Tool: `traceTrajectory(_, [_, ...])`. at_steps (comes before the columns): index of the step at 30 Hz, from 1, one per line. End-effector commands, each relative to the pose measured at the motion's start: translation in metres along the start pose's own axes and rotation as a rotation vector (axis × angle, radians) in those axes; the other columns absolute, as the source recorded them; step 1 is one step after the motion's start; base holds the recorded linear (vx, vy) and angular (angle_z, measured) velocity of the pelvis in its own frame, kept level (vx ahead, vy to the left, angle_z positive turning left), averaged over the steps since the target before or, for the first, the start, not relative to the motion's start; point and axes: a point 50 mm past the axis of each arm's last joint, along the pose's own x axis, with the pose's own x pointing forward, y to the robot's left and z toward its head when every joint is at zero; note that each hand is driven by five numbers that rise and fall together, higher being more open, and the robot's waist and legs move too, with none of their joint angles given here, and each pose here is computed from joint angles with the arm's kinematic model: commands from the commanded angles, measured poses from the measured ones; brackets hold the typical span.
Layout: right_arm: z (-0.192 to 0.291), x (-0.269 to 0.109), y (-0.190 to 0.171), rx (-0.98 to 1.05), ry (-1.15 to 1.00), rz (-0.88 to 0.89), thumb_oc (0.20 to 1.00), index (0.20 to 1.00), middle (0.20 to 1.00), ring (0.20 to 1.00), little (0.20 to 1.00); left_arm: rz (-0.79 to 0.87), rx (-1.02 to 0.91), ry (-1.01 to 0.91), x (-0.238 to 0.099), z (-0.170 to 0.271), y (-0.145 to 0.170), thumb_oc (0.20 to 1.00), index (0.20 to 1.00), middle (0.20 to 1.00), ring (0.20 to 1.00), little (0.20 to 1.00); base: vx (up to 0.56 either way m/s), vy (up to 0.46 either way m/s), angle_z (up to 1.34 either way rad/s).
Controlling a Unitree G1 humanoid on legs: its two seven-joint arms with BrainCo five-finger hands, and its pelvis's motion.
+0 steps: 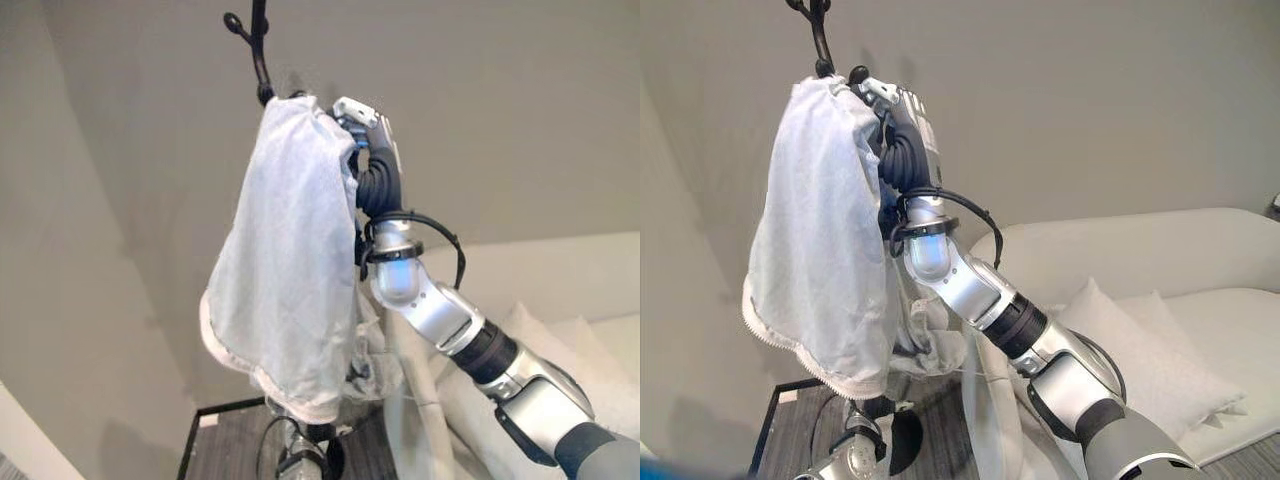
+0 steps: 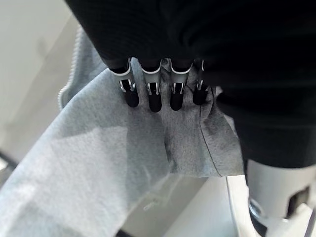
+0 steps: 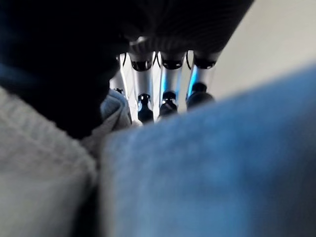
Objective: Hang the clothes on the sofa on the clothes rack.
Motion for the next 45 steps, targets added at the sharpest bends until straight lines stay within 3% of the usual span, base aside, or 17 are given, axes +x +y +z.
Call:
traceTrajectory(1, [0.022, 0.045, -0.010, -0.003, -0.119, -0.121, 0.200, 0.200, 0.200, 0.200, 0.200, 0.169, 0.144, -0.184, 0.026, 0.009, 0.041, 1.000, 1.000, 1.000, 1.000, 1.000, 0.00, 0.000, 0.00])
traceTrajectory(6, [0.022, 0.049, -0.015, -0.060, -0.140, -0.136, 0.200, 0.200, 0.200, 0.200, 0.200, 0.235, 0.307, -0.273, 0.018, -0.015, 0.073, 1.000, 1.000, 1.000, 1.000, 1.000, 0.01, 0.016, 0.02])
traceTrajectory(9, [0.021, 0.050, -0.015, -0.070, -0.136, -0.134, 0.200, 0.200, 0.200, 0.200, 0.200, 0.226, 0.349, -0.295, 0.017, -0.017, 0.075, 1.000, 1.000, 1.000, 1.000, 1.000, 0.00, 0.018, 0.11])
traceTrajectory(18, [0.024, 0.048, -0.013, -0.050, -0.151, -0.111, 0.200, 0.200, 0.200, 0.200, 0.200, 0.172, 0.423, -0.322, 0.017, -0.016, 0.065, 1.000, 1.000, 1.000, 1.000, 1.000, 0.00, 0.013, 0.06])
traceTrajectory(25, [0.032, 0.041, -0.005, 0.045, -0.161, -0.072, 0.200, 0.200, 0.200, 0.200, 0.200, 0.081, 0.436, -0.268, 0.019, -0.012, 0.040, 1.000, 1.000, 1.000, 1.000, 1.000, 0.00, 0.001, -0.01])
traceTrajectory(26, [0.035, 0.041, -0.004, 0.062, -0.166, -0.065, 0.200, 0.200, 0.200, 0.200, 0.200, 0.063, 0.418, -0.250, 0.021, -0.008, 0.035, 0.200, 0.200, 0.200, 0.200, 0.200, -0.01, 0.004, -0.07])
traceTrajectory(38, [0.035, 0.044, -0.013, 0.058, -0.165, -0.071, 0.200, 0.200, 0.200, 0.200, 0.200, 0.032, 0.233, -0.163, 0.021, 0.007, 0.019, 0.200, 0.200, 0.200, 0.200, 0.200, 0.01, 0.001, -0.07])
traceTrajectory(45, [0.010, 0.049, -0.051, -0.144, -0.131, -0.129, 0.200, 0.200, 0.200, 0.200, 0.200, 0.124, 0.202, -0.140, 0.022, -0.006, 0.038, 0.200, 0.200, 0.200, 0.200, 0.200, -0.01, 0.006, 0.01])
